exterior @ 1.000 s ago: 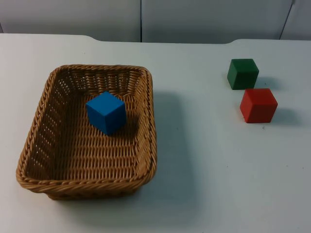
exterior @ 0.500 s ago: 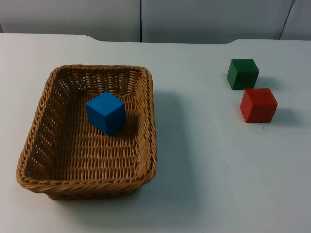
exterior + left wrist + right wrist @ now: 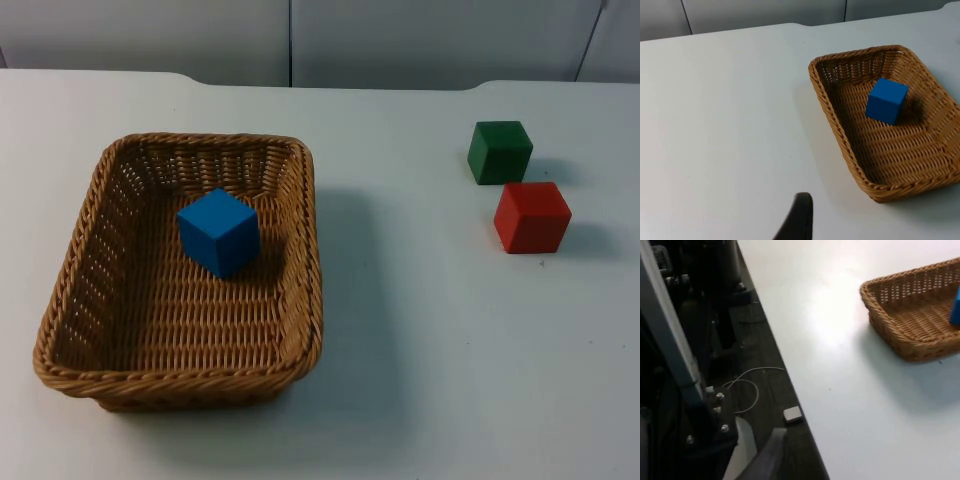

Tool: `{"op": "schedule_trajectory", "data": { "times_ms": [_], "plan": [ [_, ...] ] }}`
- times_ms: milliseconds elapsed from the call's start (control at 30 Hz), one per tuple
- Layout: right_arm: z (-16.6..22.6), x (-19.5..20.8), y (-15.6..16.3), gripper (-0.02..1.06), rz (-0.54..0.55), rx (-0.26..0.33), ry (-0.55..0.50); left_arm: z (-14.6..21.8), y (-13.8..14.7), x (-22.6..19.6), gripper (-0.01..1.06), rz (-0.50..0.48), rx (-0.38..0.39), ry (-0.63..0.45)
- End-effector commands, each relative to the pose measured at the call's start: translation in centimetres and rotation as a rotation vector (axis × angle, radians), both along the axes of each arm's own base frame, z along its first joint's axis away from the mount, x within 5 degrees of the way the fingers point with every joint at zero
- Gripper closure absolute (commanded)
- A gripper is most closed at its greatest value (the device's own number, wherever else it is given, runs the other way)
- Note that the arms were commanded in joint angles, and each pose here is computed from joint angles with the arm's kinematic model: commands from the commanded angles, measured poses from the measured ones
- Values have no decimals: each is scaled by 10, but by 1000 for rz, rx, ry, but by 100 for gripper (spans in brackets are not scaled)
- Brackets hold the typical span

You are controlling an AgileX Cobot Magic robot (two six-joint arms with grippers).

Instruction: Pick up the basket with the left hand and place the blue cube into the basket with the right hand.

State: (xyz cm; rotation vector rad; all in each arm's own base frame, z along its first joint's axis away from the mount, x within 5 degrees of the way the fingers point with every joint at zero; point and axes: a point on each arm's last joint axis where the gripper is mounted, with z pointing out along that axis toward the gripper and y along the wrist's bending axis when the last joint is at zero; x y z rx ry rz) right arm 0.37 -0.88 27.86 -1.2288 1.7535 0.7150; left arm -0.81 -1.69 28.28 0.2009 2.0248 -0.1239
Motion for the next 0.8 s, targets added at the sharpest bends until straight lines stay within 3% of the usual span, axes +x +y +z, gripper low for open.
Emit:
{"op": "schedule_trajectory", "data": {
  "times_ms": [0,67,200,267,333,367,467,767],
  "plan": [
    [0,-1,0,0,-75,10,-1,-2,0,0,24,-2,-8,1],
    [0,-1,0,0,-129,10,-1,-2,0,0,24,-2,-8,1],
    [0,-3,0,0,-407,10,-3,-2,0,0,24,-2,-8,1],
    [0,-4,0,0,-440,10,-3,-2,0,0,24,-2,-8,1],
    [0,-5,0,0,-595,10,-4,-2,0,0,24,-2,-8,1],
    [0,-5,0,0,-595,10,-4,-2,0,0,24,-2,-8,1],
    [0,-7,1,0,-801,9,-5,-2,0,0,24,-2,-8,1],
    [0,-9,2,0,-1133,9,-7,-2,0,0,24,-2,-8,1]
  ]
}}
